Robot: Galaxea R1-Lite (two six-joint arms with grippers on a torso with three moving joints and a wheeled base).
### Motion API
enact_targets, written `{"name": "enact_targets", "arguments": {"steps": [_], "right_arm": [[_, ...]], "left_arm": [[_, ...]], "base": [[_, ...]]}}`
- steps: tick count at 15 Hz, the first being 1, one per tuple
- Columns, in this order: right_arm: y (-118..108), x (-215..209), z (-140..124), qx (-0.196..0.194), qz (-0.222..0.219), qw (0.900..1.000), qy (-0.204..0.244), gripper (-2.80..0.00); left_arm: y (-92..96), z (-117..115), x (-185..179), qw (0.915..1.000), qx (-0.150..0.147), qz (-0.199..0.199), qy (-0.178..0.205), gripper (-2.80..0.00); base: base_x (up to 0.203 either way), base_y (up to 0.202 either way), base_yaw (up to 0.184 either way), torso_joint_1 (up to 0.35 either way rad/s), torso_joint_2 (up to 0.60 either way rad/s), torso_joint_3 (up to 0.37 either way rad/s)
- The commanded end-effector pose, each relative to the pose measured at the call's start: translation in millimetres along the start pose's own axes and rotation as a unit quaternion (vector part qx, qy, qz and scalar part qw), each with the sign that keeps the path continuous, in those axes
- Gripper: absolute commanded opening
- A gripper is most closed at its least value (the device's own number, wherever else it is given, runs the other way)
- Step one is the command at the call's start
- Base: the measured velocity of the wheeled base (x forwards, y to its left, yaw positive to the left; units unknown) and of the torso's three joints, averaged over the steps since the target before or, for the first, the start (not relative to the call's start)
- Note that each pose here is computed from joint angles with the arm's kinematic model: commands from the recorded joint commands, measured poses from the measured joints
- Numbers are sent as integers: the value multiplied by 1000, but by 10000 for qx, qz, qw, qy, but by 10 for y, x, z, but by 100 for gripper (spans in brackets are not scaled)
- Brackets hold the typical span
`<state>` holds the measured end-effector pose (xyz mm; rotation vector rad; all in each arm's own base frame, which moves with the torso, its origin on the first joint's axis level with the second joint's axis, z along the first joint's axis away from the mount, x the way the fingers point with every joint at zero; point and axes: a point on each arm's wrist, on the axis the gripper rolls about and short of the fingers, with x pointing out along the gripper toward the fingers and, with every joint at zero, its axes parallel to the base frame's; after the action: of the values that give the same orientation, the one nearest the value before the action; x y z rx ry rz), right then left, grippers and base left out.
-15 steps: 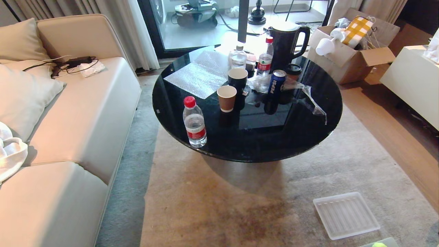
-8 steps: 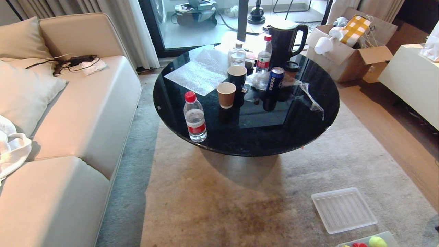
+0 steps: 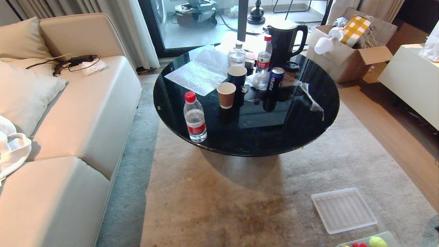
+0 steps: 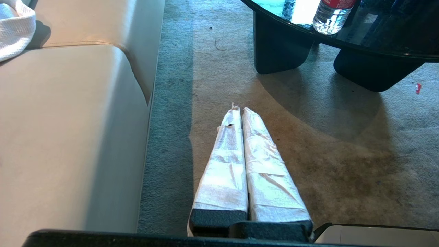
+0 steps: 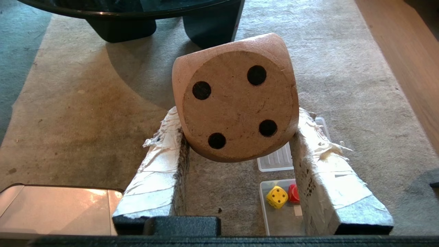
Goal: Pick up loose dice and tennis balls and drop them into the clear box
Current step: Put the toys in the box
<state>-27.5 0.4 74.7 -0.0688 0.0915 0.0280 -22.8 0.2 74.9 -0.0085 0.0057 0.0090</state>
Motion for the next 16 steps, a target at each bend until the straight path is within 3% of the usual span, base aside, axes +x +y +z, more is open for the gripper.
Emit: {"name": "enact_targets", "arguments": {"steps": [1, 16], "right_arm": [[0, 0, 0, -1, 7, 10000, 2, -280], [0, 0, 1, 10, 6, 10000, 0, -280]], "left_arm": [[0, 0, 0, 10000, 4, 1, 2, -280], [0, 0, 0, 10000, 2, 1, 2, -280]], "base": [[0, 0, 0, 0, 0, 0], [0, 0, 0, 0, 0, 0]]}}
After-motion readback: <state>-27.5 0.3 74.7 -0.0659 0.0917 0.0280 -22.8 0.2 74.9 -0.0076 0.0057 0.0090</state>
